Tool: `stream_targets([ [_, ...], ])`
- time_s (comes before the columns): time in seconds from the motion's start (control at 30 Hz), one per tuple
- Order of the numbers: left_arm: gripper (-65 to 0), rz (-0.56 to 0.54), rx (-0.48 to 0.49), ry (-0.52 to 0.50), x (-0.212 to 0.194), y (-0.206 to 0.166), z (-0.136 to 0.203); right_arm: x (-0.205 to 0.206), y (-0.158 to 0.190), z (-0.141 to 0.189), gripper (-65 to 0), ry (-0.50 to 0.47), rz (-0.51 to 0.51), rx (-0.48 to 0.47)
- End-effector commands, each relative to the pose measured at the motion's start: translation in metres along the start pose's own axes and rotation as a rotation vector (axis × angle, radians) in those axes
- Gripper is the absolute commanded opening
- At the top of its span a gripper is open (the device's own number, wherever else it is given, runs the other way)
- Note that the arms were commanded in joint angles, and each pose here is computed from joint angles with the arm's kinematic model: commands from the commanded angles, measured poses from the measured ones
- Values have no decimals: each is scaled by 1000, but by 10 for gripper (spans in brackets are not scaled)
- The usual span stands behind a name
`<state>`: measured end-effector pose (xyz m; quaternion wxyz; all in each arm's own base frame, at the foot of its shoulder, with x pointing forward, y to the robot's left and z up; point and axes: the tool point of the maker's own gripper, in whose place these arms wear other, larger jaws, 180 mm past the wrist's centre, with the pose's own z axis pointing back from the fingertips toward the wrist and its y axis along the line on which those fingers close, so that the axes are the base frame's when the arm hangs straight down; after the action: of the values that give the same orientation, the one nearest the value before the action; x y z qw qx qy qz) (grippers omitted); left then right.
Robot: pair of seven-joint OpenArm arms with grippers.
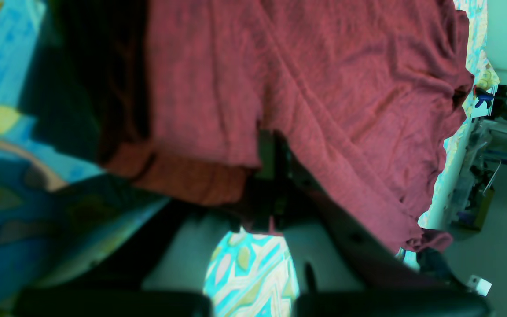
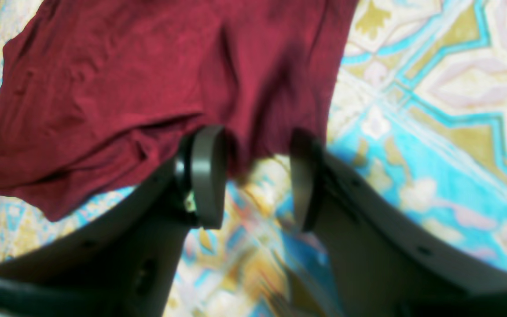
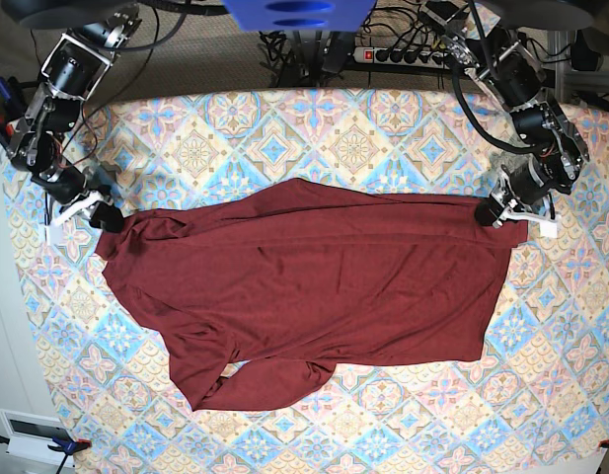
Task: Layout the t-shirt on the table in an organized manner, then fold the t-shirt properly
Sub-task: 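Pull the folded edge taut between both grippers, then drag the folded edge with both grippers toward the robot's base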
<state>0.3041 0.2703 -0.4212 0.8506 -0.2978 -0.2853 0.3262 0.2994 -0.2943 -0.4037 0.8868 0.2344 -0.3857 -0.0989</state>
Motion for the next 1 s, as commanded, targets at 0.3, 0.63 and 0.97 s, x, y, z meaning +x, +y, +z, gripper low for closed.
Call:
stream_targets([
  [0.3, -650, -22, -18, -39, 17, -8, 6, 19, -2, 0, -417, -45, -3, 9],
  [0.63, -650, -22, -18, -39, 17, -8, 6, 12, -7, -3, -417, -44, -36, 9],
  [0.97, -650, -21, -19, -39, 17, -8, 6, 36, 10, -20, -529, -55, 24, 26],
])
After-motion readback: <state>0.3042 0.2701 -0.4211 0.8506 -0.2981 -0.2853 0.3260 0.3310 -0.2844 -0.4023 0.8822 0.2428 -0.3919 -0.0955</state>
